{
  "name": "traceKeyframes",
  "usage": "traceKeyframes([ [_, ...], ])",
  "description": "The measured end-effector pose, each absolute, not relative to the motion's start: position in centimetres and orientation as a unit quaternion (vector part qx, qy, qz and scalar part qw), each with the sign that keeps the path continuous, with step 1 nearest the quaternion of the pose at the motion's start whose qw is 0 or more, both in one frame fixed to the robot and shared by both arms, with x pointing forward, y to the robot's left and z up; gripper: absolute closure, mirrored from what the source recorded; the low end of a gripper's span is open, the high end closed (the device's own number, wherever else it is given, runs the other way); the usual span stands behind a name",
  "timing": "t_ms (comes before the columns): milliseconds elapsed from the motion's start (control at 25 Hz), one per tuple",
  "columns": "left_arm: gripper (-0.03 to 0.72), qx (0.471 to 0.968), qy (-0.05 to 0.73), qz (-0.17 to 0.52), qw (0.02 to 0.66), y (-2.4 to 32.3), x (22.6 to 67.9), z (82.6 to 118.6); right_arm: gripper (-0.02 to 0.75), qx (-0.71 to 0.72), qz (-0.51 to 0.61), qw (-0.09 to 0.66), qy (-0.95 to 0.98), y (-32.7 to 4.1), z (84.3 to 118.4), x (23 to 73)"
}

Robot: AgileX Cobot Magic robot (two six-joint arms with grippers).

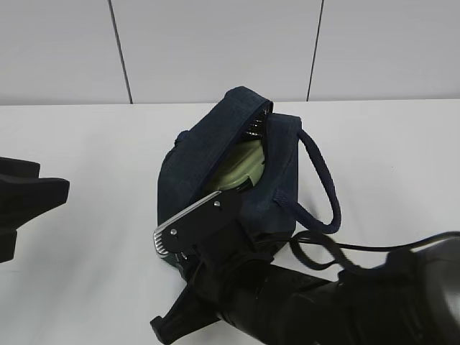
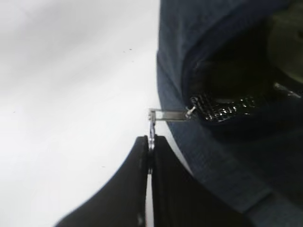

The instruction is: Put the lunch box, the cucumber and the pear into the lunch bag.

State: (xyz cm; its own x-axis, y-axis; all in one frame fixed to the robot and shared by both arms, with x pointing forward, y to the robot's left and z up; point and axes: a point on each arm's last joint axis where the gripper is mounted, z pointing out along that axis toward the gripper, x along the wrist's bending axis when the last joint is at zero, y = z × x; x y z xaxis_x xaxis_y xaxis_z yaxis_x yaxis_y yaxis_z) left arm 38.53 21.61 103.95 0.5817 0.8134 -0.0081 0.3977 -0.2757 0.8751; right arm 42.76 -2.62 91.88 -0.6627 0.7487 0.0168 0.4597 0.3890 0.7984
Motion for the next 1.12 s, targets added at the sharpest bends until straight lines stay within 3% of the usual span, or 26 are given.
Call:
traceKeyframes([
  [160, 0.379, 0.763, 0.394, 0.237, 0.454, 21.7, 38.6, 104.0, 0.732, 0.353, 0.443, 0.172, 0.806, -3.1, 95.6, 42.1],
  [400, 0.396, 0.762, 0.406, 0.212, 0.458, 21.4, 38.5, 103.8, 0.732, 0.344, 0.461, 0.227, 0.786, -4.5, 99.5, 42.2],
  [640, 0.408, 0.832, 0.338, 0.132, 0.419, 20.1, 38.0, 101.9, 0.732, 0.327, 0.440, 0.275, 0.790, -4.9, 100.9, 42.8],
  [920, 0.408, 0.845, 0.276, 0.041, 0.456, 17.5, 40.3, 101.5, 0.732, 0.324, 0.443, 0.284, 0.787, -4.8, 101.6, 43.0],
  [1120, 0.408, 0.845, 0.273, 0.088, 0.452, 18.5, 44.8, 102.0, 0.732, 0.322, 0.438, 0.286, 0.789, -4.9, 101.7, 42.9],
])
